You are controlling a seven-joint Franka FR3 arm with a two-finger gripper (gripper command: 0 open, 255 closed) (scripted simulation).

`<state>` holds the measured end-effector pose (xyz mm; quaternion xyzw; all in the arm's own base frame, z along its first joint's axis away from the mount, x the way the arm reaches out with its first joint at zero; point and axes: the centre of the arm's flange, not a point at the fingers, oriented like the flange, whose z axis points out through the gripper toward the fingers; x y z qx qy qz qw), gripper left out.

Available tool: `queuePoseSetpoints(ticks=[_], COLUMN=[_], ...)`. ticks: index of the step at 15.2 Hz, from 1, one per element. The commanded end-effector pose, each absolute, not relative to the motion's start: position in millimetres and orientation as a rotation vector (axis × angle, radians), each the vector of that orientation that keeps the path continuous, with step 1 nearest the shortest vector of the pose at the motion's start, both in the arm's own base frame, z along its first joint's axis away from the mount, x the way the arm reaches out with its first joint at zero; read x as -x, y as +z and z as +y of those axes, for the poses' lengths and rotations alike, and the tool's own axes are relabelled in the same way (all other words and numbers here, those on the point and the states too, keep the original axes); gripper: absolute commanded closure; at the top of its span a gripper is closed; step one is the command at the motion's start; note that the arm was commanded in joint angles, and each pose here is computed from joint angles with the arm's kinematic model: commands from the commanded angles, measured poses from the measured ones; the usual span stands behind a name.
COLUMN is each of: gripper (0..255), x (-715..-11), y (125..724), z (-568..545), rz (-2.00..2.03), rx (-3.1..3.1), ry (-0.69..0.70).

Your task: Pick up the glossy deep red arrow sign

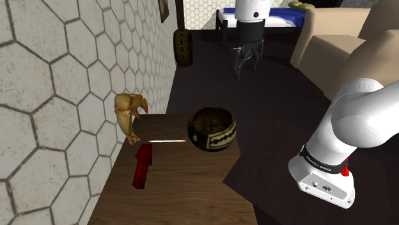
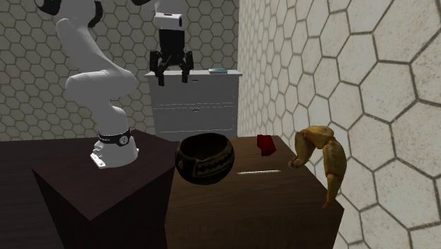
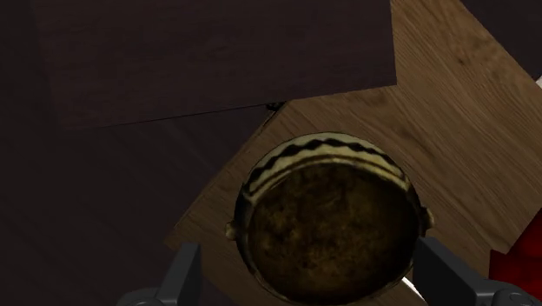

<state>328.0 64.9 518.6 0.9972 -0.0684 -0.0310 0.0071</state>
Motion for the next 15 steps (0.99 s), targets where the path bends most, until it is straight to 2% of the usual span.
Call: queuePoseSetpoints(ticks=[1, 15], gripper=[0, 0], x=[-333.1, -388.5], y=[502.4, 404.1], z=[87.6, 234.4], rz=[-0.262, -0.560], rx=[-3.113, -3.054], ry=[-0.085, -0.011])
